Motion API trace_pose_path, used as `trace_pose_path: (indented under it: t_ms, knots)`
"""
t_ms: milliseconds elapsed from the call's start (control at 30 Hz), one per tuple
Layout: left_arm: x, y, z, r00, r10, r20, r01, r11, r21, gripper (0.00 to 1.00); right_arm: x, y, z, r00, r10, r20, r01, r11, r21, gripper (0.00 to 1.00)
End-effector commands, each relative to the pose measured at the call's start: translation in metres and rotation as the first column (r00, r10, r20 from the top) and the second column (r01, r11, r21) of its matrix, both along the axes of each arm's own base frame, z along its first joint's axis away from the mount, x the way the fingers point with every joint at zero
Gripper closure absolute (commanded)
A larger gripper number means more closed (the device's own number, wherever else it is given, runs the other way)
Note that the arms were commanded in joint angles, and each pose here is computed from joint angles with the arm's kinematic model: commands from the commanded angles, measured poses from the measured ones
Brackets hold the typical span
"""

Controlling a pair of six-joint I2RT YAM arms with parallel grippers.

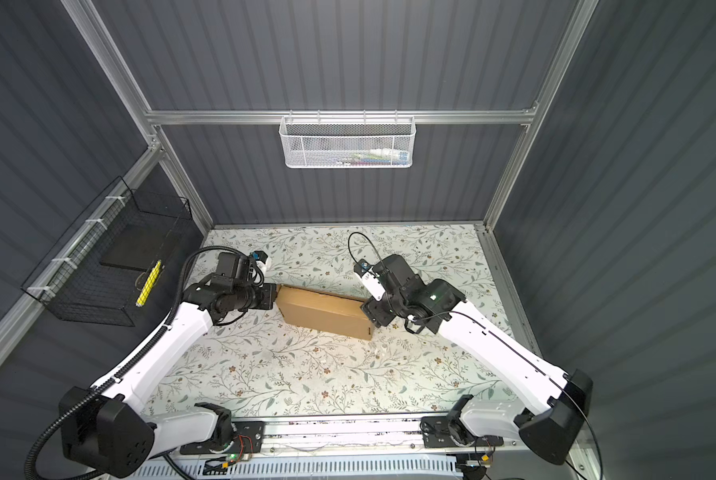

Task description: Fold the paper box

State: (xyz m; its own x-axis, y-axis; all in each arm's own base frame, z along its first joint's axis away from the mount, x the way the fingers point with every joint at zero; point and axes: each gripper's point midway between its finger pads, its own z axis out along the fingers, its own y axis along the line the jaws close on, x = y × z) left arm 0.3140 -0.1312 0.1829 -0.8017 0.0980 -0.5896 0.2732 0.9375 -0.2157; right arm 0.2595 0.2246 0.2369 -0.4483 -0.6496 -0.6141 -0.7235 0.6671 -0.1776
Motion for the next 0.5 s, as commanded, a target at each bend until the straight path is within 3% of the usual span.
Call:
trace_pose_path:
  t_ms: [0, 467]
  knots:
    - [-0.003, -0.001, -0.007, 0.999, -0.008, -0.032, 0.008, 1.0, 0.005, 1.0, 0.008, 0.01, 0.007, 0.994, 0.084, 0.063, -0.08, 0.995, -0.065, 0.22]
    - [-0.001, -0.005, -0.006, 0.999, -0.018, -0.031, 0.018, 1.0, -0.01, 1.0, 0.017, 0.029, -0.011, 0.977, 0.197, 0.079, -0.18, 0.967, -0.18, 0.18]
